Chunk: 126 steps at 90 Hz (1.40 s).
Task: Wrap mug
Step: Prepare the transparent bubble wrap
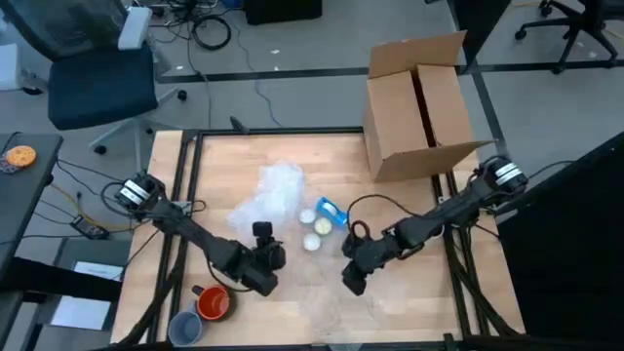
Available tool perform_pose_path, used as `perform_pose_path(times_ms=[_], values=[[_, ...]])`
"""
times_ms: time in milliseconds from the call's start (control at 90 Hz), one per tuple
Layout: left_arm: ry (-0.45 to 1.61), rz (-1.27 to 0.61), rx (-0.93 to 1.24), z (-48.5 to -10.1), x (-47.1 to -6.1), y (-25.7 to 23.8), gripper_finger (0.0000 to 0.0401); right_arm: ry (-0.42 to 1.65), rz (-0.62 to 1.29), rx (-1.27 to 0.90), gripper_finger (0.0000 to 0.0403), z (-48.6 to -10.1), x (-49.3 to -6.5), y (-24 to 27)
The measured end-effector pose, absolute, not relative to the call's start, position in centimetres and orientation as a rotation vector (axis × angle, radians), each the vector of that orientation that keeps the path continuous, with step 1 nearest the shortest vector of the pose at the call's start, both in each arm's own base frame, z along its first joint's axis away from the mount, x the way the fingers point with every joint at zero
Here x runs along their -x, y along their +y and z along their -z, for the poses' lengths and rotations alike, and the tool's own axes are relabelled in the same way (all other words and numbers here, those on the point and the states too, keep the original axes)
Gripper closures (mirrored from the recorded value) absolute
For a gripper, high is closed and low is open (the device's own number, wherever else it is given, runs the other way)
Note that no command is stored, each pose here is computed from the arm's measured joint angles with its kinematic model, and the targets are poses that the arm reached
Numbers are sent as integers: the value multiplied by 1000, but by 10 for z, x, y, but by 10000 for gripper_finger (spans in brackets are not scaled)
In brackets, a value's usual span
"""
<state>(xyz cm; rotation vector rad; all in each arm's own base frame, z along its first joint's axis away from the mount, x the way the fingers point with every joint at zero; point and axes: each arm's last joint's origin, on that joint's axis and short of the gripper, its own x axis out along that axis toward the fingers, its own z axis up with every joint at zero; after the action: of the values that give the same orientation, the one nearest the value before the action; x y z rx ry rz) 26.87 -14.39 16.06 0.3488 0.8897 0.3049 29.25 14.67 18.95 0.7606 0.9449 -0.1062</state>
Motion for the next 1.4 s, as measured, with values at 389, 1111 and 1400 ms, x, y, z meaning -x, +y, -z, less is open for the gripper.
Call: perform_pose_path(times_ms=[389, 1111, 1400], values=[[978, -207, -285, -145, -261, -140, 277, 1371, 357, -728, 402, -137, -285, 119], [1039, -12, -247, -164, -267, -165, 277, 860, 411, -331, 403, -204, -308, 121], [1042, -142, -405, -178, -268, -160, 277, 907, 238, -251, 403, -152, -338, 135]])
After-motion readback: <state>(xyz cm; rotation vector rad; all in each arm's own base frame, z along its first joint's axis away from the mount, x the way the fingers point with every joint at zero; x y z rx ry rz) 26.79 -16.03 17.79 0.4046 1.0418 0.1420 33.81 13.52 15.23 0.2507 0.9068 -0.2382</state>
